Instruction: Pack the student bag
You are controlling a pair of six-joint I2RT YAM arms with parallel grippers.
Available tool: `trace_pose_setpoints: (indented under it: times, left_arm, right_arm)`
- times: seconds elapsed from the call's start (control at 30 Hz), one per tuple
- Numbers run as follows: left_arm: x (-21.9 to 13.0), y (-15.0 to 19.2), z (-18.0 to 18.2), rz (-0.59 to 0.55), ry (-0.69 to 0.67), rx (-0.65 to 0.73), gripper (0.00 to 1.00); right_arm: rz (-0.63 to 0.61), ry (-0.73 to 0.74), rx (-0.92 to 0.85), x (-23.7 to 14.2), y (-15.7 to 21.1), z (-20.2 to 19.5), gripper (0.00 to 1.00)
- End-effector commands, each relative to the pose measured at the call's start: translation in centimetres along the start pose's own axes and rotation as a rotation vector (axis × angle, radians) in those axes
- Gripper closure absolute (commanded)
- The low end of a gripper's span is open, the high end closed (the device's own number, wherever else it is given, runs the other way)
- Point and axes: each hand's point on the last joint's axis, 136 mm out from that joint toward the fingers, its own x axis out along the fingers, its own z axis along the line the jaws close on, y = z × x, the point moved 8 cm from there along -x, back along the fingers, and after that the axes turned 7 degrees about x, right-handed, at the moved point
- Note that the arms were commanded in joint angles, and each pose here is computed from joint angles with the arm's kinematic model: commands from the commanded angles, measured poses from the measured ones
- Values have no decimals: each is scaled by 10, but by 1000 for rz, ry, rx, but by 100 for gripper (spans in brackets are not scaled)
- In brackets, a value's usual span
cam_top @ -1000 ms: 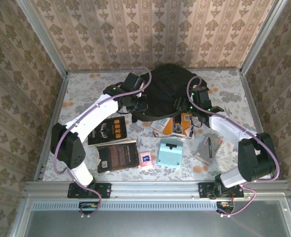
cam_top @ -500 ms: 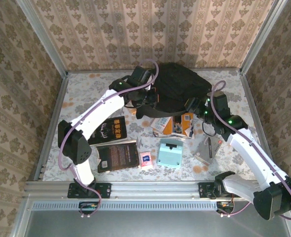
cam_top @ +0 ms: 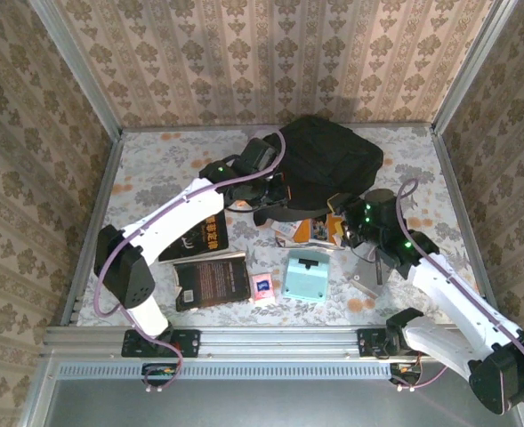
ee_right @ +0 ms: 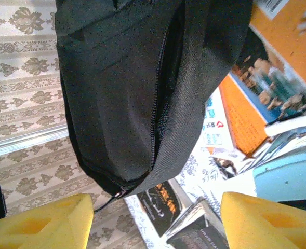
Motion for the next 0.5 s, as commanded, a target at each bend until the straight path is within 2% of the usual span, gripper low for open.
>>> trace_pose_setpoints:
  times: [0.0, 0.33, 0.4, 0.47]
  left_arm:
    - [-21, -9, -14, -77, 105, -59, 100]
    - [-16, -5, -5, -88, 103, -94, 100]
    - [-16, -4, -2, -88, 96, -96, 100]
    - [-14, -3, 3, -87, 89, -100, 100]
  right_arm:
    - [44, -87, 76, 12, 8, 12, 32]
    - [78, -30, 72, 59, 20, 10, 29]
    - [75, -13, 61, 65, 21, 9, 32]
    - [58, 11, 58, 71, 20, 5, 40]
